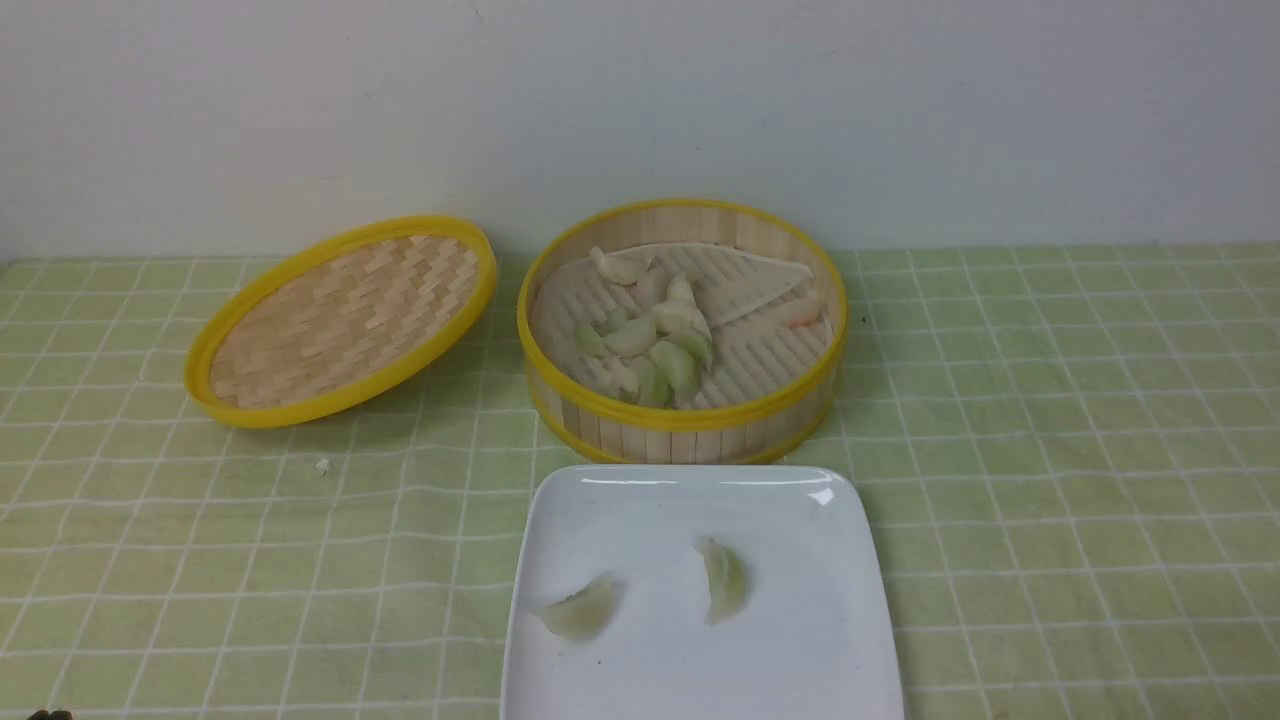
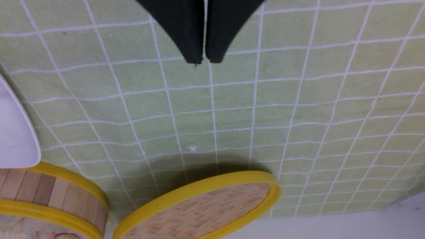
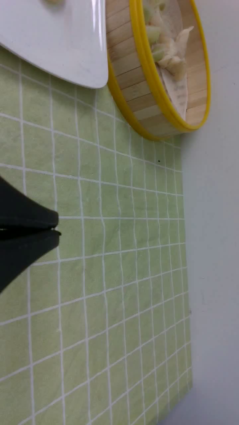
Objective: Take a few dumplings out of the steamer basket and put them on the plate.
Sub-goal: Use the left arm to grab a dumpling from the steamer
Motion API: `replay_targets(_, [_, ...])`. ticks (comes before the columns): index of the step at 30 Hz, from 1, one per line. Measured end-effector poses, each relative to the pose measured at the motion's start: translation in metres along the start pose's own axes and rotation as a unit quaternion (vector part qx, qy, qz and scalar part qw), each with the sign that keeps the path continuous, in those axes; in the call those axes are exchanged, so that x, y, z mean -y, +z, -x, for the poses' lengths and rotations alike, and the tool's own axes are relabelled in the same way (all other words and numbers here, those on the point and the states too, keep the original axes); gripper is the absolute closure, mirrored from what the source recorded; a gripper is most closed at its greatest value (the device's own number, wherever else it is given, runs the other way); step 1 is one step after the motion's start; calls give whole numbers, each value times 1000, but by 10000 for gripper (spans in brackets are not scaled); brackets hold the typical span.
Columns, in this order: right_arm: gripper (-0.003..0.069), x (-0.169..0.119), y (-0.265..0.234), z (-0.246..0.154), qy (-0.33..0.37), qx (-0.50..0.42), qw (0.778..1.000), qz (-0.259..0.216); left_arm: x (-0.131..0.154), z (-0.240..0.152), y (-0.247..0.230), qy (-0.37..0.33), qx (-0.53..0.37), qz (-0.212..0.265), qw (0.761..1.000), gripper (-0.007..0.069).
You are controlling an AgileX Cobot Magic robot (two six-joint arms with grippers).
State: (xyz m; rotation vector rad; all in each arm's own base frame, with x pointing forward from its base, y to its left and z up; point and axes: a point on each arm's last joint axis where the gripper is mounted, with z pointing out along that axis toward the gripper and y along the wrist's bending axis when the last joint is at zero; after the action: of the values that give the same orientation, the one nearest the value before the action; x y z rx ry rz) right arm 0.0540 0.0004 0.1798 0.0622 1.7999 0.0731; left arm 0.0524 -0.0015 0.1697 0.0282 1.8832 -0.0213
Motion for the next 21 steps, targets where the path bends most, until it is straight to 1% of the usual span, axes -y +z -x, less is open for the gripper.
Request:
replay_targets(15, [673,0,0,0,6,0,1000,0,0,0,0,0,0,0,1000,631])
replay_targets(19, [673,0,0,0,5,0,1000,0,-1,0,0,21,2,7,1000,631])
replay_targets(21, [673,0,0,0,4,0,1000,0,-2,4,0,35,22,12,999,631])
